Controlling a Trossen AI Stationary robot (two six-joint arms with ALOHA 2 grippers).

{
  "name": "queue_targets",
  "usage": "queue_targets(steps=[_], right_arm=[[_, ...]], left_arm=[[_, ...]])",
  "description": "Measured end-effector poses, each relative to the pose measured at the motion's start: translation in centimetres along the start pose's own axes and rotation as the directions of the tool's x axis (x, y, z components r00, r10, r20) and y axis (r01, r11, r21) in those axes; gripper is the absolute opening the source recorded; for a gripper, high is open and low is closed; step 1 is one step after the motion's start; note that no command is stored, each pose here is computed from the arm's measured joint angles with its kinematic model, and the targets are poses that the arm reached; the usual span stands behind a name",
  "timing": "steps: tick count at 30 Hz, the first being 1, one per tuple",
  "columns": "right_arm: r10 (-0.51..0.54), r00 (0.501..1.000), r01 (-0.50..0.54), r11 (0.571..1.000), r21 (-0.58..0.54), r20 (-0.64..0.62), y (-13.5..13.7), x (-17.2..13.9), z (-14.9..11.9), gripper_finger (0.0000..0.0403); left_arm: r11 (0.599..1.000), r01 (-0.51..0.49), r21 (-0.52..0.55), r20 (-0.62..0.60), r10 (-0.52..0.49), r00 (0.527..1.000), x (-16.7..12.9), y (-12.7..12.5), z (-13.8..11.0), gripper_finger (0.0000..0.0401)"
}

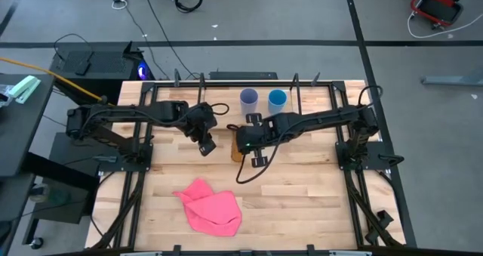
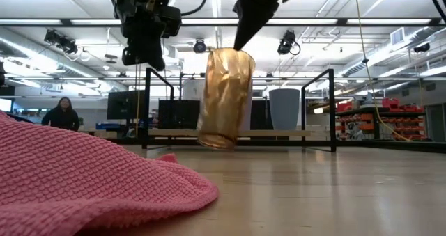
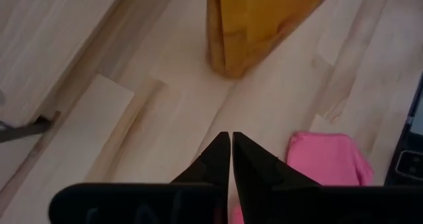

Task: Stack small to large cups/mugs on shelf
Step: Put the light brown cup on the shelf

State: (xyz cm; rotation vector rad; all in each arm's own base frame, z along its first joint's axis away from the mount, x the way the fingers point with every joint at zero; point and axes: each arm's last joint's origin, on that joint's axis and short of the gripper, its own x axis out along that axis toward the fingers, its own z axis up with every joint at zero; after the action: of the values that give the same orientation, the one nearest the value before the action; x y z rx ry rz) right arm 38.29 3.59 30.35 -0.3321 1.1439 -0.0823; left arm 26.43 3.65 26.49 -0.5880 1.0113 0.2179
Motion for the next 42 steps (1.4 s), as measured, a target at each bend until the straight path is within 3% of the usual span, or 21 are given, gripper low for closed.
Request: queue_targets(steps=[9,22,42], right_arm=[[-0.006,0.999,0.005,1.000,-0.030,-0.036,0.5,1.7,0.2,0.0000],[0.033,0.999,-0.034,0.999,-0.018,-0.033,0.6,1.7,0.2,0.0002],[0.052,0.999,-0.052,0.999,0.013,0.000,0.5,1.6,0.5,0.0077]], left_arm=[[1.000,-0.008,0.020,-0.022,0.008,1.000,0.9,0.1,0.2,0.0032],[1.000,-0.008,0.020,-0.029,0.009,1.000,1.3,0.1,0.2,0.0031],[1.000,-0.006,0.020,-0.023,0.006,1.000,1.3,0.1,0.3,0.0049]])
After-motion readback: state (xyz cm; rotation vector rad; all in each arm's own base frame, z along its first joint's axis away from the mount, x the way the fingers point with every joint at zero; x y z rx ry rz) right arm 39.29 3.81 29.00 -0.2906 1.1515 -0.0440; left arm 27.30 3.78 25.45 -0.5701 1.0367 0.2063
